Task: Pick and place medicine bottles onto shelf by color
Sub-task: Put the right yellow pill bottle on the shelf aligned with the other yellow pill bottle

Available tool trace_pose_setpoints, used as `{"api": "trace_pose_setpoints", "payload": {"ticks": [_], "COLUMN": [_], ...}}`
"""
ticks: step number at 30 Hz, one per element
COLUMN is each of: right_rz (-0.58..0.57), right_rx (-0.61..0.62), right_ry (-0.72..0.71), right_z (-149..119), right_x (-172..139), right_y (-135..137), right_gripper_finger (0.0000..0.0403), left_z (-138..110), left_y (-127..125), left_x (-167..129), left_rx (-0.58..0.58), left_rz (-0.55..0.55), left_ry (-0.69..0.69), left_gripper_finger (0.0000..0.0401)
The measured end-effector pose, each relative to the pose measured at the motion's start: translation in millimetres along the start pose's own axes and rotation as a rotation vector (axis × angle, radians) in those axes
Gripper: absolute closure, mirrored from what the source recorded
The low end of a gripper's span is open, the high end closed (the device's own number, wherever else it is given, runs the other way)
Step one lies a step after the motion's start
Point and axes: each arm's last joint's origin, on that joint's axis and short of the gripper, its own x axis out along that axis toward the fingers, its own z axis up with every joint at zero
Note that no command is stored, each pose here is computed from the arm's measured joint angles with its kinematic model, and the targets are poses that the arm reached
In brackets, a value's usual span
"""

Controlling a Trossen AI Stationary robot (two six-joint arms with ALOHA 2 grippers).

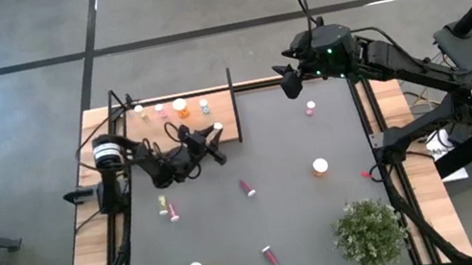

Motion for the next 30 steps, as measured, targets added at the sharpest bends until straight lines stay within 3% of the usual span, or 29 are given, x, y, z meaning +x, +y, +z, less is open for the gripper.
{"api": "trace_pose_setpoints", "payload": {"ticks": [16, 30], "right_rz": [0.000, 0.000], "right_rx": [0.000, 0.000], "right_ry": [0.000, 0.000], "right_z": [0.0, 0.0], "right_x": [0.0, -0.1], "right_y": [0.0, 0.0], "right_gripper_finger": [0.0170, 0.0170], "left_z": [-4.7, 1.7], "left_y": [-2.6, 0.5], "left_x": [5.8, 21.4], "left_rx": [0.051, 0.020], "left_rz": [0.073, 0.110], "left_ry": [0.009, -0.026], "left_gripper_finger": [0.0296, 0.0296]}}
